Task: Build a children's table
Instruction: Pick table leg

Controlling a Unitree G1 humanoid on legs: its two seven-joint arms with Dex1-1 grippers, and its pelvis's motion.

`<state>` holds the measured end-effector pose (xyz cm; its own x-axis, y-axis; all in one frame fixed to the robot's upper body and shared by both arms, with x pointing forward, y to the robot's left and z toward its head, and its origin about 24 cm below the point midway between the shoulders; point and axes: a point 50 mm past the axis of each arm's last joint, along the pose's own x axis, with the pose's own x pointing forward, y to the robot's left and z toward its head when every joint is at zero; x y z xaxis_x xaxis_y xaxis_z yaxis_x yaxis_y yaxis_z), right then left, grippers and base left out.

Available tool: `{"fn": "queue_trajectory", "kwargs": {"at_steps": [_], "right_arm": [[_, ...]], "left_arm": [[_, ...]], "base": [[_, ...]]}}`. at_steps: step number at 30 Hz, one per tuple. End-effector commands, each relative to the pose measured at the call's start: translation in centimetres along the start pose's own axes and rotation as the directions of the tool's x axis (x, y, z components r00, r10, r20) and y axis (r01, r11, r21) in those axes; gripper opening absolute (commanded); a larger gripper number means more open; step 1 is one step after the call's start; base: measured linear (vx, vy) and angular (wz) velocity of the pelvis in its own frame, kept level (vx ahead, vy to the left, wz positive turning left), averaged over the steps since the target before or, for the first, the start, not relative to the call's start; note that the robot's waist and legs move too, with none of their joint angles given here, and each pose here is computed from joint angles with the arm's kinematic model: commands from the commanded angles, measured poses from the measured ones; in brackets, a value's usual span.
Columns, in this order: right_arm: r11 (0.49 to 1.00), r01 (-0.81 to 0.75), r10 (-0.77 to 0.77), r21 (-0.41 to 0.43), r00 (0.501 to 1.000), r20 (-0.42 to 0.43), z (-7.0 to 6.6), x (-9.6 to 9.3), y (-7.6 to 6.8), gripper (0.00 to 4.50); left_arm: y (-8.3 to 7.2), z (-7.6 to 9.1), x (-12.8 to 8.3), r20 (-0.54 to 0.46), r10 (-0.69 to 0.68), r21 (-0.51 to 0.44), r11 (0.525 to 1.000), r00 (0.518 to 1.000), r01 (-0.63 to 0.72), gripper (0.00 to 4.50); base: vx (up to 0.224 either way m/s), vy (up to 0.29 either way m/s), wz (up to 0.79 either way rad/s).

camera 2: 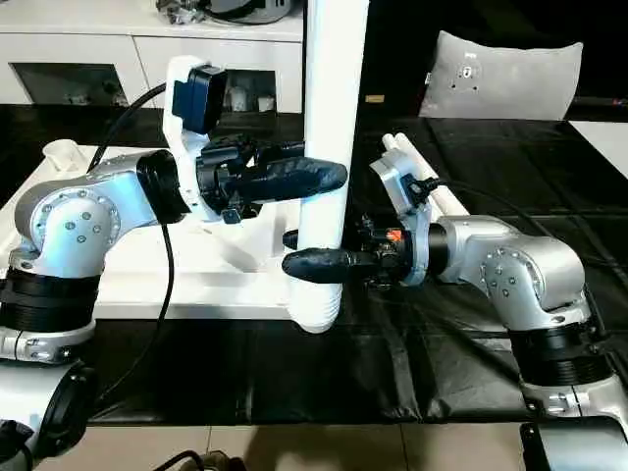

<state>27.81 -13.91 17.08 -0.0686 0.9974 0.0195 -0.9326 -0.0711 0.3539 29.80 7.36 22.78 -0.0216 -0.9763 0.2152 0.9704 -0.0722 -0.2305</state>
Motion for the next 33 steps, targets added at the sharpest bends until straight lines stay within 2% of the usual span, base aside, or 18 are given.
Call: {"fn": "queue_trajectory", "kwargs": {"at_steps": [1,7,8,10,18,22,26,30,33], "right_arm": [[1.0,-0.01,0.01,-0.007,1.0,-0.009,0.2,0.2,0.1,2.0],[1.0,0.004,-0.004,-0.013,1.0,-0.008,0.0,0.4,0.0,1.97],[1.0,0.012,-0.012,-0.015,1.0,-0.005,0.0,0.4,-0.1,1.95],[1.0,0.02,-0.02,-0.018,1.0,-0.002,-0.1,0.5,-0.1,1.95],[0.993,0.105,-0.104,-0.053,0.994,0.021,-0.4,0.7,-0.8,1.94],[0.97,0.221,-0.218,-0.104,0.975,0.044,-0.4,1.1,-1.8,1.93],[0.934,0.324,-0.318,-0.148,0.946,0.062,-1.0,2.0,-2.5,1.93],[0.895,0.412,-0.401,-0.171,0.911,0.099,-1.5,2.9,-2.9,1.92],[0.862,0.473,-0.456,-0.181,0.88,0.129,-1.7,3.1,-3.3,1.92]], "left_arm": [[0.1,0.6,0.2,-0.017,0.04,0.063,0.997,0.999,-0.039,1.85],[0.4,0.4,0.1,-0.007,0.091,0.069,0.994,0.996,-0.09,1.85],[0.2,0.4,0.0,0.002,0.076,0.052,0.996,0.997,-0.076,2.2],[0.1,0.4,-0.1,0.003,0.076,0.045,0.996,0.997,-0.076,2.55],[-0.1,0.2,-0.8,0.003,0.11,0.048,0.993,0.994,-0.11,2.55],[0.1,0.0,-1.2,0.011,0.153,0.054,0.987,0.988,-0.153,2.55],[0.0,-0.3,-1.4,0.026,0.183,0.065,0.981,0.983,-0.184,2.55],[-0.1,-0.9,-1.3,-0.007,0.231,0.11,0.967,0.973,-0.229,2.55],[0.4,-1.5,-1.4,-0.03,0.309,0.168,0.939,0.951,-0.299,2.55]], "base": [[0.0,0.0,0.0],[0.0,0.0,0.0],[0.0,0.0,0.0],[0.0,0.0,0.0],[0.0,0.0,0.0],[0.0,0.0,0.0],[0.0,0.0,0.0],[0.0,0.0,0.0],[0.0,0.0,0.0]]}}
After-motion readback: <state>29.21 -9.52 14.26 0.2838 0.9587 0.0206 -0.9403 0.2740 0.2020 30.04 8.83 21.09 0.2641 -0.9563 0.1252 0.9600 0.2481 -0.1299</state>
